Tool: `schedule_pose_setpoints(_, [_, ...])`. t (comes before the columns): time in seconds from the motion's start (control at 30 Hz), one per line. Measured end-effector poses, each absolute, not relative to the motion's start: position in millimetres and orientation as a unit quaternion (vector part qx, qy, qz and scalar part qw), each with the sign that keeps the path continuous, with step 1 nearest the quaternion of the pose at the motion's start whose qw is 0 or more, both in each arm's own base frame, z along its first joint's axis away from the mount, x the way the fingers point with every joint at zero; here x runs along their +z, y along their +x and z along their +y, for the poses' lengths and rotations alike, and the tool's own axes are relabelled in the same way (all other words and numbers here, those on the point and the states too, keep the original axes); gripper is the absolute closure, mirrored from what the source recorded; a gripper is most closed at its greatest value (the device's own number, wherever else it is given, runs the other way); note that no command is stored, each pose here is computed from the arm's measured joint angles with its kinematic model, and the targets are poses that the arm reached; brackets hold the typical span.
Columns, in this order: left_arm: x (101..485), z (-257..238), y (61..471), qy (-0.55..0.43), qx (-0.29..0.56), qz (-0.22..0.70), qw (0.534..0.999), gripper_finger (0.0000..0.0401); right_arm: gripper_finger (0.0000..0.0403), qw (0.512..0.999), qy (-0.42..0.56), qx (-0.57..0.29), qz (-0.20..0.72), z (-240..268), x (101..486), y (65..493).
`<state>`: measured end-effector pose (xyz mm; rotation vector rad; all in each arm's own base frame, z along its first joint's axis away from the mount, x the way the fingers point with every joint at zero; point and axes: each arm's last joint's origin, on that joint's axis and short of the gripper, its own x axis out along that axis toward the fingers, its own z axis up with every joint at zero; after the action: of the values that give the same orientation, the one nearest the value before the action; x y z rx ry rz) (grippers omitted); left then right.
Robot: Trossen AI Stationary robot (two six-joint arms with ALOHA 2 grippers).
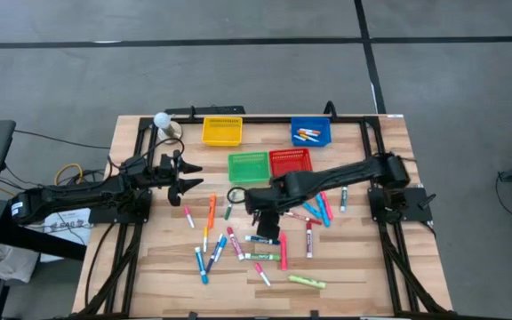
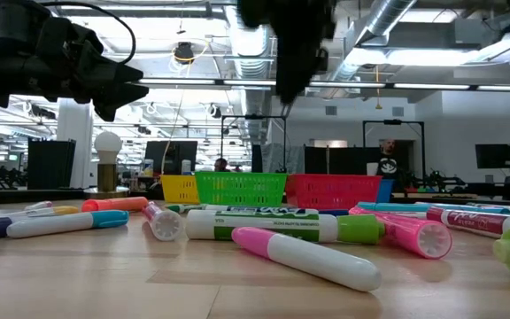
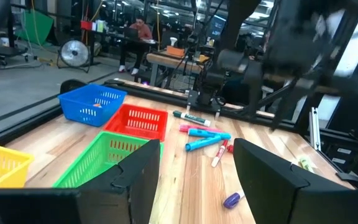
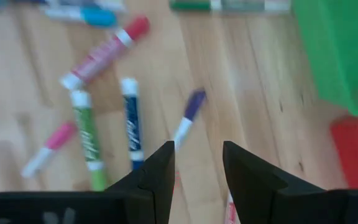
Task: Pick & Place Markers
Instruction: Put the violet highlighter pen into the blue bin
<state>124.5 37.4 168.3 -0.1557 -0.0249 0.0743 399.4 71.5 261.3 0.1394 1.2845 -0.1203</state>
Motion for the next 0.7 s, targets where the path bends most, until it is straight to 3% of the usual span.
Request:
schedule_pose_setpoints(0.4, [169,37,124,-0.077,0.037,-0.014,0.996,0.0197,0.0277,0.743,0.109,-0.038,0.659,58,192,427])
schedule_pose_setpoints(0.7, [169,37,124,-0.077,0.037,-0.015,0.996,0.0197,0.0277,0.753,0.121,-0.037,0.646,54,186,434])
